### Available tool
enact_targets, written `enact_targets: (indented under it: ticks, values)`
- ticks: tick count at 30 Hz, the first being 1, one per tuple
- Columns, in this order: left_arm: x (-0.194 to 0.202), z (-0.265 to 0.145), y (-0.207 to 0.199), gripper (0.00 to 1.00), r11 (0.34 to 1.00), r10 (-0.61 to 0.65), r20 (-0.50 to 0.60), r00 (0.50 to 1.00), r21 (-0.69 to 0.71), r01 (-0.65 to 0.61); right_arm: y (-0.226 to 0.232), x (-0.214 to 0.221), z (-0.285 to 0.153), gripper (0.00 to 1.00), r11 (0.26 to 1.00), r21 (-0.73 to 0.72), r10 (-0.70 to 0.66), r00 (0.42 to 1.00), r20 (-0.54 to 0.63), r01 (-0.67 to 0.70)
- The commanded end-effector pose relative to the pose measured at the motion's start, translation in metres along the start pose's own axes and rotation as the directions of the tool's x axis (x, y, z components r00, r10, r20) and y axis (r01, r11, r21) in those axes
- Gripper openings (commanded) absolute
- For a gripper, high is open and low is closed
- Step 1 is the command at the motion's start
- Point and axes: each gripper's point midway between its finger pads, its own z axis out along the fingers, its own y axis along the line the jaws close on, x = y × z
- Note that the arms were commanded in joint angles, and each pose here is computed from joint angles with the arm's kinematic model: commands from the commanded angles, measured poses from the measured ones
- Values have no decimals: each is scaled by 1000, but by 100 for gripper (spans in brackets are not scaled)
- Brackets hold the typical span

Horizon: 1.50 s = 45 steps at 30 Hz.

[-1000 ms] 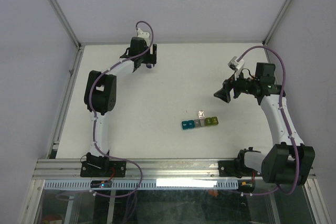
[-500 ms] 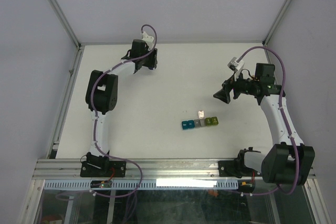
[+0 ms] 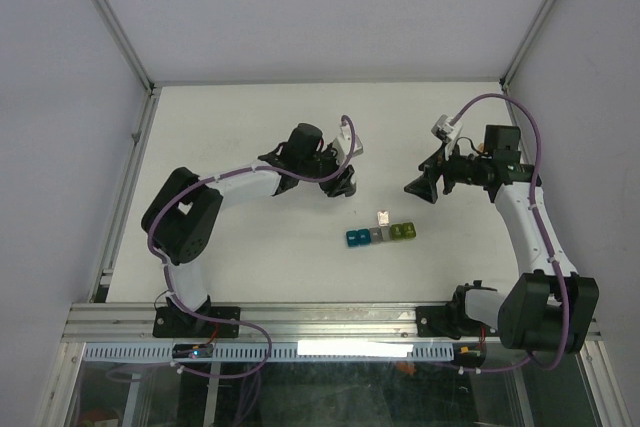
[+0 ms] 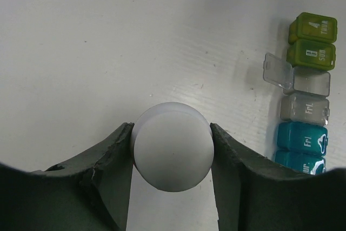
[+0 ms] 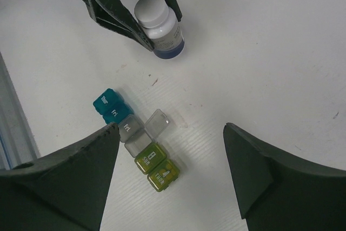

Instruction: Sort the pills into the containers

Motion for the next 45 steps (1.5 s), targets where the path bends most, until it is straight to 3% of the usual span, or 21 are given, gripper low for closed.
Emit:
enact_targets:
  ticks: [1,6,10,19,23,26,35,37,40,45]
  values:
    - [-17,6,-2,25,997,75,72,995,20,-77,7,-3,1,81,999,-44,-31,999,31,33]
    - [-16,15,-13,26,996,86,73,994,17,-88,10,4,5,81,997,-62,-36,999,21,38]
    - [-2,20,-17,33,998,67,39,997,9,-67,12,7,9,81,996,-80,-41,999,15,43]
    - [9,29,-21,57,1000,5,3,1000,-27,-5,17,13,18,81,993,-111,-46,999,-12,45]
    - [2,25,-21,75,998,-36,24,999,-45,37,19,15,19,81,992,-121,-48,999,-15,46]
    - [-8,17,-24,85,997,-53,72,996,-51,56,20,16,20,81,990,-126,-61,998,-16,59]
    - [-37,-40,-32,90,992,-31,256,966,-108,60,27,11,31,82,975,-137,-176,984,-14,172]
    - [-40,-57,-34,92,989,-8,298,954,-141,53,25,4,35,88,966,-104,-239,971,-25,235]
    - [-50,-87,-35,99,978,33,398,917,-204,53,24,-13,37,99,948,-102,-303,953,2,301]
    - [-48,-126,-32,99,950,-19,557,830,-249,189,38,-30,48,99,929,-248,-267,962,59,273]
